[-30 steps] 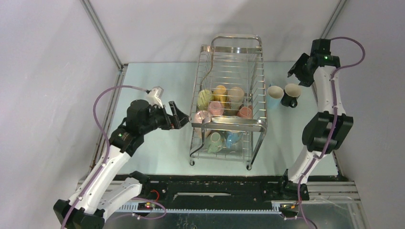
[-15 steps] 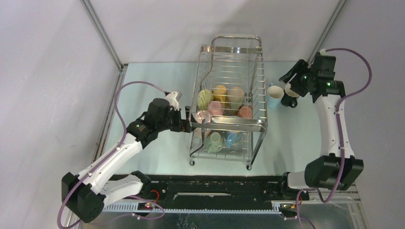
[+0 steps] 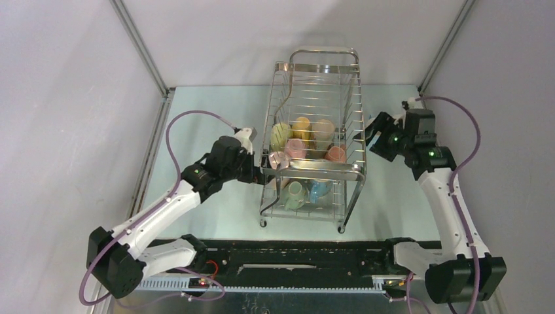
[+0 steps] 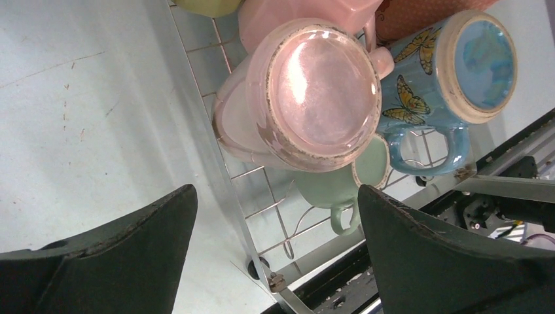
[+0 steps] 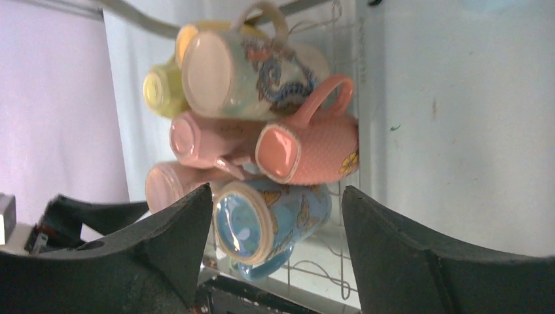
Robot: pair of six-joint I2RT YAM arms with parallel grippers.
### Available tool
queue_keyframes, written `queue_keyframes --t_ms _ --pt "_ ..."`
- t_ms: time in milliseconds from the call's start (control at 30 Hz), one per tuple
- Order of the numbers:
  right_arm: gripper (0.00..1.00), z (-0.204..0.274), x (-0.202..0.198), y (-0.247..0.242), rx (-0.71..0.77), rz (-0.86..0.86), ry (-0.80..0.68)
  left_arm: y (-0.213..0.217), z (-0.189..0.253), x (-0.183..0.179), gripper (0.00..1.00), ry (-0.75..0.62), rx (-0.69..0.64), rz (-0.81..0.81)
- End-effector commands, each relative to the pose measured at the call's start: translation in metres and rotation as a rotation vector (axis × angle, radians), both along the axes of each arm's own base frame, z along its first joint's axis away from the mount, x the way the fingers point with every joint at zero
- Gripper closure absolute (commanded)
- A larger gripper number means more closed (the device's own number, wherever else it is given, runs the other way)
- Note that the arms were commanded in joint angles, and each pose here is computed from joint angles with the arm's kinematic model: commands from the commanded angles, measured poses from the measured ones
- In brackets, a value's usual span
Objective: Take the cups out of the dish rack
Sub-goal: Unload the cup from the dish rack.
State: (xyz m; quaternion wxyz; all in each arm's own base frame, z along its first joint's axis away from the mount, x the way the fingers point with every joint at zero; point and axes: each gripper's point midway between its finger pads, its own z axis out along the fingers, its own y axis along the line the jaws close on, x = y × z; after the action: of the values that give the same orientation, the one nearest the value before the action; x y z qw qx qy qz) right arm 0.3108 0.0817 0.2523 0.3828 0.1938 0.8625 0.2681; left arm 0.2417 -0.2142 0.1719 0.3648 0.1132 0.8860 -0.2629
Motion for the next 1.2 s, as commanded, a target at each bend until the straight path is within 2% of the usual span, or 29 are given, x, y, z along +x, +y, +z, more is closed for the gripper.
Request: queue_keyframes --t_ms 0,367,600,833,1033,1167 --pt "0.21 0.002 -0.008 0.019 0.044 0.041 -0.051 -0.012 0.034 0.019 0.00 -0.128 -0.015 -0.008" --pt "0.21 -0.023 -0.017 0.020 0.064 0.066 -0.033 -0.038 0.033 0.030 0.00 -0.240 -0.005 -0.095" --pt "0.21 -0.030 -0.015 0.027 0.097 0.095 -0.032 -0.045 0.039 0.047 0.00 -0.423 -0.039 -0.116" --pt "0.20 -0.032 -0.016 0.029 0.109 0.108 -0.036 -0.052 0.028 0.047 0.00 -0.526 -0.033 -0.198" --pt "0.21 -0.037 -0.018 0.030 0.119 0.113 -0.033 -0.064 0.010 0.041 0.00 -0.538 -0.008 -0.328" --pt "0.20 -0.043 -0.019 0.030 0.122 0.114 -0.025 -0.067 -0.003 0.038 0.00 -0.510 0.009 -0.357"
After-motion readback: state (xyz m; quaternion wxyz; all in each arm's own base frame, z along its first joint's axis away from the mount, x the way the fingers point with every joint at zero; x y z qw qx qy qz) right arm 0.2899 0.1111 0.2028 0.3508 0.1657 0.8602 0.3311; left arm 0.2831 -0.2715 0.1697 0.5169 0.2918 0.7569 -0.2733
